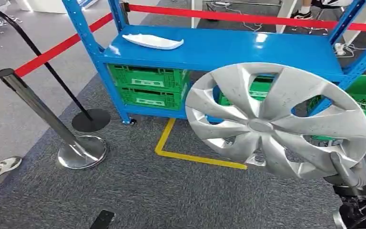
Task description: Take the parts from the cabinet and place them on the table.
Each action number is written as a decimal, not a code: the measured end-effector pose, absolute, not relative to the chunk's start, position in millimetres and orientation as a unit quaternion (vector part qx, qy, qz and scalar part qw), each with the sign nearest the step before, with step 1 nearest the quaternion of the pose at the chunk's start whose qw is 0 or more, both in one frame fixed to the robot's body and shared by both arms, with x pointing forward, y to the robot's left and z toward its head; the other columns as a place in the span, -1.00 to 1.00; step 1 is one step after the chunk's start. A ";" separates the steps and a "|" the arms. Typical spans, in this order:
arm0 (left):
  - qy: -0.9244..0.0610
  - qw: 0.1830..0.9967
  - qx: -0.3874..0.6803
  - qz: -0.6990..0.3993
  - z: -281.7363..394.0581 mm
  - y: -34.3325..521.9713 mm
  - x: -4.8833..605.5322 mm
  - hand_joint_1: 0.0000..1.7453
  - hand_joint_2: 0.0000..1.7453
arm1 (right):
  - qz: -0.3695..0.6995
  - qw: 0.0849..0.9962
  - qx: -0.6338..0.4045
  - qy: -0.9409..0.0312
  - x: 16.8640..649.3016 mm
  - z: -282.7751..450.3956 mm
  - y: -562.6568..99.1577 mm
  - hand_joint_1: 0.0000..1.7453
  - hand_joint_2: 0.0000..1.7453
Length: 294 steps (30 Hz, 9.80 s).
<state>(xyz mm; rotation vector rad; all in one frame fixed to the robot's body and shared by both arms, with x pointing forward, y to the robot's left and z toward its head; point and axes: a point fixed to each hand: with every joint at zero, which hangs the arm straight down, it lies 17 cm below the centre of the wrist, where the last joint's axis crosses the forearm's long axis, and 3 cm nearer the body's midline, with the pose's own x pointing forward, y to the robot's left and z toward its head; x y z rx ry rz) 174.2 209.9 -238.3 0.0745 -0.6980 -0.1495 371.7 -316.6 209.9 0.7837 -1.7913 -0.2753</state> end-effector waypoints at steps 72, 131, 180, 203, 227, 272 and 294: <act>-0.344 0.935 0.045 -0.072 -237.6 210.7 174.9 -1.00 1.00 | -0.078 0.538 0.271 -0.794 357.2 216.7 -318.7 1.00 1.00; -0.305 0.950 0.019 -0.068 -248.0 196.9 138.0 -1.00 1.00 | -0.039 0.560 0.257 -0.787 325.9 215.4 -332.8 1.00 1.00; -0.327 0.943 0.009 -0.066 -240.0 187.4 159.9 -1.00 1.00 | 0.043 0.521 0.234 -0.819 353.1 287.2 -360.6 1.00 1.00; -0.335 0.940 0.003 -0.066 -237.0 181.5 164.8 -1.00 1.00 | 0.058 0.524 0.227 -0.819 354.2 292.2 -365.4 1.00 1.00; -0.330 0.942 0.007 -0.067 -238.9 183.0 160.4 -1.00 1.00 | 0.052 0.531 0.215 -0.818 353.1 287.1 -373.8 1.00 1.00; -0.328 0.943 -0.001 -0.066 -238.6 182.3 163.9 -1.00 1.00 | 0.047 0.544 0.199 -0.814 350.3 283.8 -381.7 1.00 1.00; -0.328 0.942 -0.001 -0.066 -238.2 181.6 164.3 -1.00 1.00 | 0.054 0.540 0.200 -0.816 344.0 287.7 -381.2 1.00 1.00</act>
